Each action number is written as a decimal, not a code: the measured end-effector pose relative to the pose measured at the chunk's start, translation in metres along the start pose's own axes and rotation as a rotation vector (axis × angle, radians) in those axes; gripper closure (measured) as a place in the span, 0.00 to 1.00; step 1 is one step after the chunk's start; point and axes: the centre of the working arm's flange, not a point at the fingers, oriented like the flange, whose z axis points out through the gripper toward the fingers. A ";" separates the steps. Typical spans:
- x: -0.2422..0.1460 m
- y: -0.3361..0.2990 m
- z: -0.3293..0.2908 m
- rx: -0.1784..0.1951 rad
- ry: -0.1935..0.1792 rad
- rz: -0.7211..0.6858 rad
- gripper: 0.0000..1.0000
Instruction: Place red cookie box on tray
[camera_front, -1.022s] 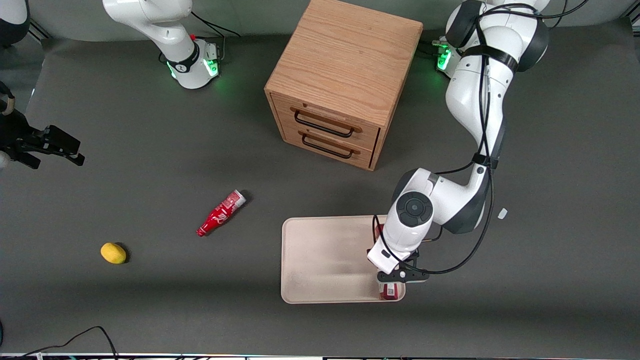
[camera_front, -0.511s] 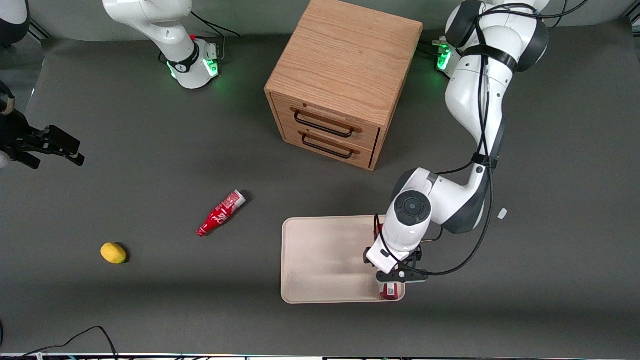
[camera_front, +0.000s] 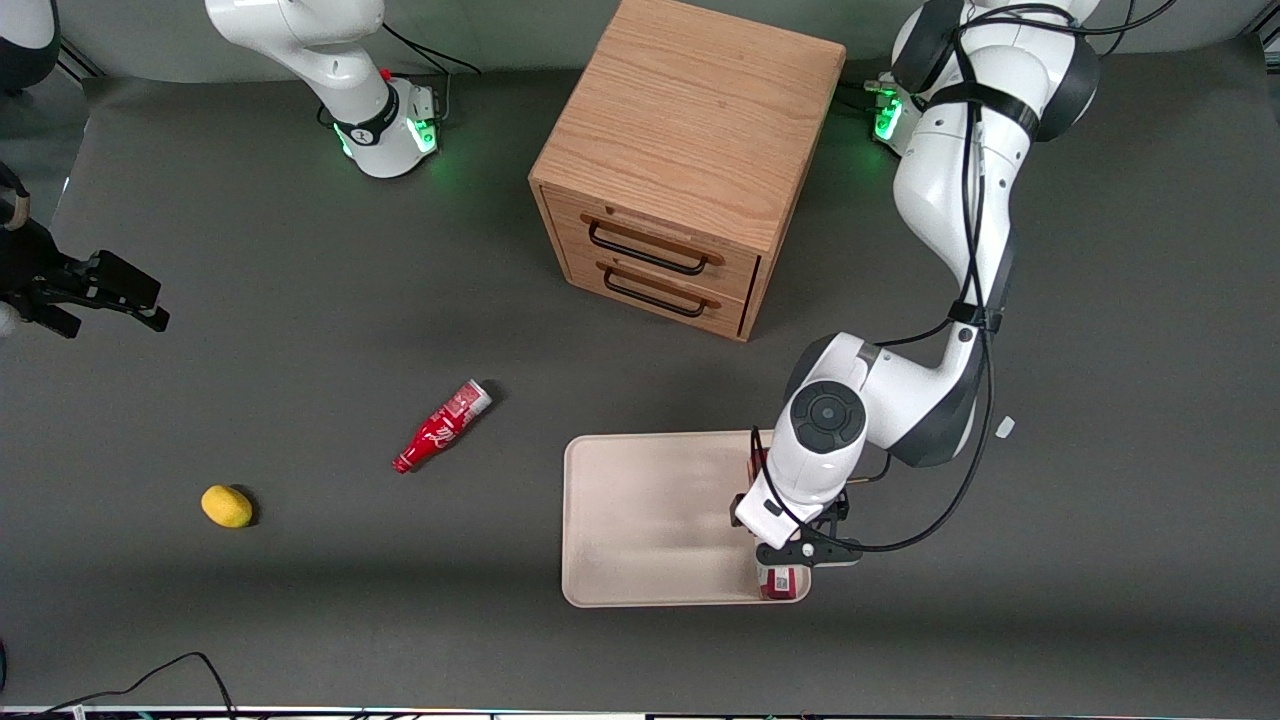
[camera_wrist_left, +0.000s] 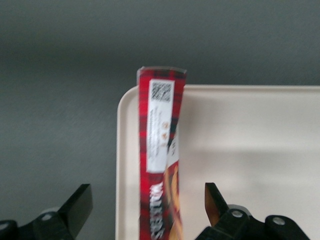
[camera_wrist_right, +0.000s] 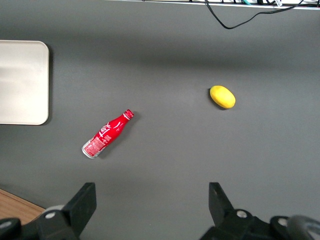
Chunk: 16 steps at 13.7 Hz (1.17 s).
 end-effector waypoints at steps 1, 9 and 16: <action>0.000 -0.003 -0.012 0.018 -0.019 -0.004 0.00; 0.009 -0.150 -0.199 0.054 -0.144 0.089 0.00; -0.056 -0.359 -0.277 0.072 -0.271 0.116 0.00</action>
